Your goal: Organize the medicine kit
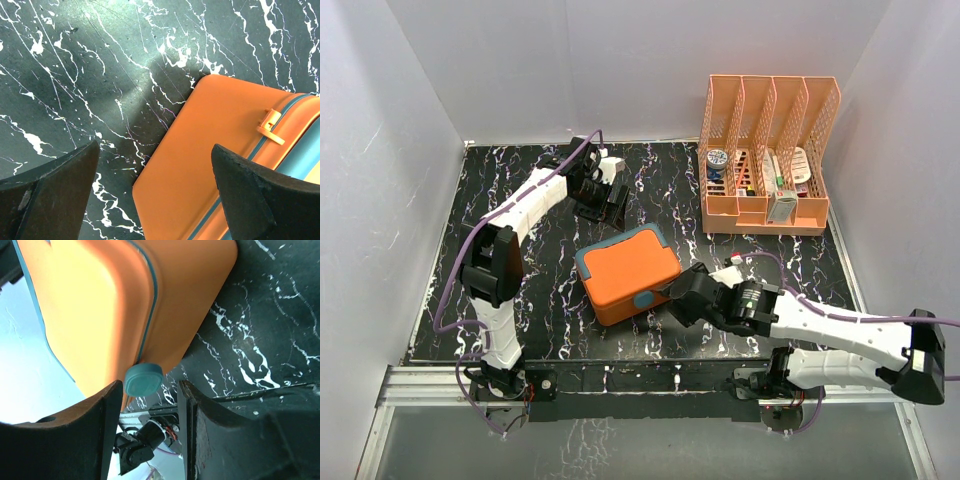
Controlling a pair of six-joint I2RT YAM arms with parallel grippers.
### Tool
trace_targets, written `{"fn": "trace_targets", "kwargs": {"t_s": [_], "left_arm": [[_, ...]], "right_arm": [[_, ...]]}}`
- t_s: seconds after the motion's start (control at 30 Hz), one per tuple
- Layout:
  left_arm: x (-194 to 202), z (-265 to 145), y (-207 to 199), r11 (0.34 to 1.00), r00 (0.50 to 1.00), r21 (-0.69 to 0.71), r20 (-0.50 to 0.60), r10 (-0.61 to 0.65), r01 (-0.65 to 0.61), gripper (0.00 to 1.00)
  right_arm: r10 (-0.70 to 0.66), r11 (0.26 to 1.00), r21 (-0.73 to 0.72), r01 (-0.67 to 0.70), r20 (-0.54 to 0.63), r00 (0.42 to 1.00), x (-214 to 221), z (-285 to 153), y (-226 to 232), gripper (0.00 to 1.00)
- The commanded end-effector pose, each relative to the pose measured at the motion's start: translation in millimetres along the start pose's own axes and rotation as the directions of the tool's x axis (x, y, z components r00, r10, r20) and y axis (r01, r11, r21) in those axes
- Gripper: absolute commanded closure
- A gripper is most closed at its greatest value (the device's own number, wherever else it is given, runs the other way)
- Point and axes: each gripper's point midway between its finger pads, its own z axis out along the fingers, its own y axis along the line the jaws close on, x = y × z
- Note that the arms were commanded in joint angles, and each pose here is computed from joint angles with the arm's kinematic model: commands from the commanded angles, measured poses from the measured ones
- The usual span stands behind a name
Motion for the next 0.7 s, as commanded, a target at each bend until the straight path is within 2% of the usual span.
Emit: {"fn": "trace_targets", "kwargs": {"t_s": [0.0,0.67], "left_arm": [[-14,-11,-3,1.0,0.999,0.0,0.036,-0.002,0.002,0.07],[-14,-9,-4,1.0,0.999,0.007,0.033,-0.021,0.021,0.07]], "right_arm": [[0.043,0.997,-0.064,-0.043,-0.005,0.999,12,-9,27,0.54],[0.082,0.987,-0.14,-0.08,0.003,0.997,25,-4,37,0.58]]}}
